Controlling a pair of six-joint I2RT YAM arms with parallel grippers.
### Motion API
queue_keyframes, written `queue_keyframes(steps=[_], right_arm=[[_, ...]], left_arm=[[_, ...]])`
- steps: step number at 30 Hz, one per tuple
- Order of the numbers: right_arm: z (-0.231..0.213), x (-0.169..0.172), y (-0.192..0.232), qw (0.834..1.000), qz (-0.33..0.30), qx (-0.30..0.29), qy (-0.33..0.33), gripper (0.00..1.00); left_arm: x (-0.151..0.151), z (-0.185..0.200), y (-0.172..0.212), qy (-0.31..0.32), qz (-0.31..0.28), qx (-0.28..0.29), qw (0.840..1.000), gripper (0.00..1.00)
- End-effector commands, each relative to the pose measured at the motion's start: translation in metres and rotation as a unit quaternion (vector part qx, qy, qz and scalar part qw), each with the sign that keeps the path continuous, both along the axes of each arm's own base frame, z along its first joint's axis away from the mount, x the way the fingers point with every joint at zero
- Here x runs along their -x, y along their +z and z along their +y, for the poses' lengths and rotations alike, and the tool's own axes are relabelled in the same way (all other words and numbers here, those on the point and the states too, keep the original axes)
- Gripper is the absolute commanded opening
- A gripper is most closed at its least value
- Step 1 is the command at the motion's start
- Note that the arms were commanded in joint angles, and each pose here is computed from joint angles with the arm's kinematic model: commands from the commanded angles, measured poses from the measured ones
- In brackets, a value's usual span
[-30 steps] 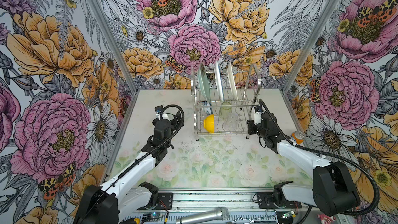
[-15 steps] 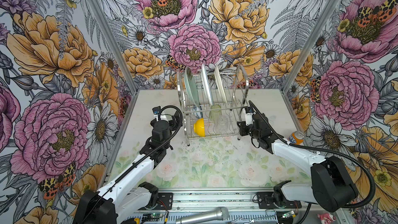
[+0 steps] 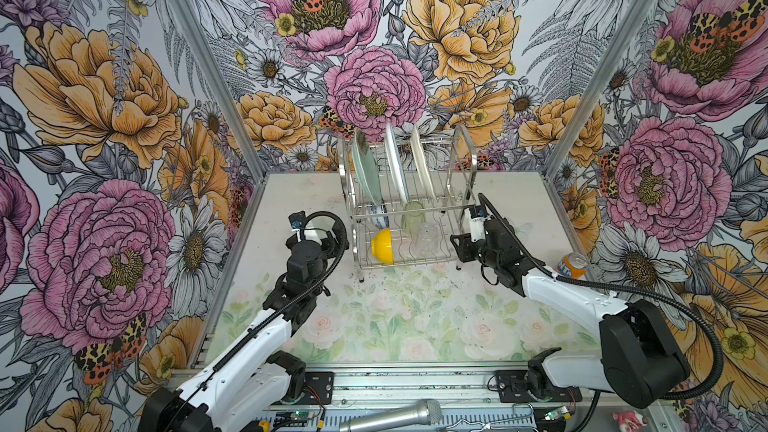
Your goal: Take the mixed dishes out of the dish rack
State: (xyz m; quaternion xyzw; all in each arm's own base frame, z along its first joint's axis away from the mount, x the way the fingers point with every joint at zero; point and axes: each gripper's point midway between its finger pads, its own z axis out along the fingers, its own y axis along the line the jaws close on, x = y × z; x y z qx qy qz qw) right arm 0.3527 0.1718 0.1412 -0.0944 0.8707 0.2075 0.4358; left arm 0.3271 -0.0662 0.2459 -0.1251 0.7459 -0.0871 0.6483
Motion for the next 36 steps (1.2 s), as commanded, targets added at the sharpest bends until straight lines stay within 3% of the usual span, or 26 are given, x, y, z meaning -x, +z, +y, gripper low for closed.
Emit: queue_keyframes(steps=[1, 8, 14, 24, 36], right_arm=[[0.010, 0.010, 0.030, 0.998, -0.039, -0.035, 0.021, 0.47], [-0.009, 0.031, 0.040, 0.997, -0.067, -0.041, -0.007, 0.59], [0.000, 0.056, 0.045, 0.994, -0.063, -0.084, 0.024, 0.60], [0.074, 0.082, 0.058, 0.978, -0.069, -0.133, 0.148, 0.60], [0.173, 0.066, 0.045, 0.953, -0.035, -0.161, 0.252, 0.56]], left_arm=[[0.012, 0.002, 0.004, -0.007, -0.014, 0.004, 1.000, 0.99], [0.027, 0.006, 0.008, -0.010, -0.035, 0.036, 0.999, 0.99], [0.027, 0.003, -0.005, -0.015, -0.007, 0.030, 0.999, 0.99], [0.031, -0.005, -0.030, -0.029, 0.038, 0.029, 0.998, 0.99], [0.031, -0.007, -0.034, -0.033, 0.051, 0.023, 0.998, 0.99]])
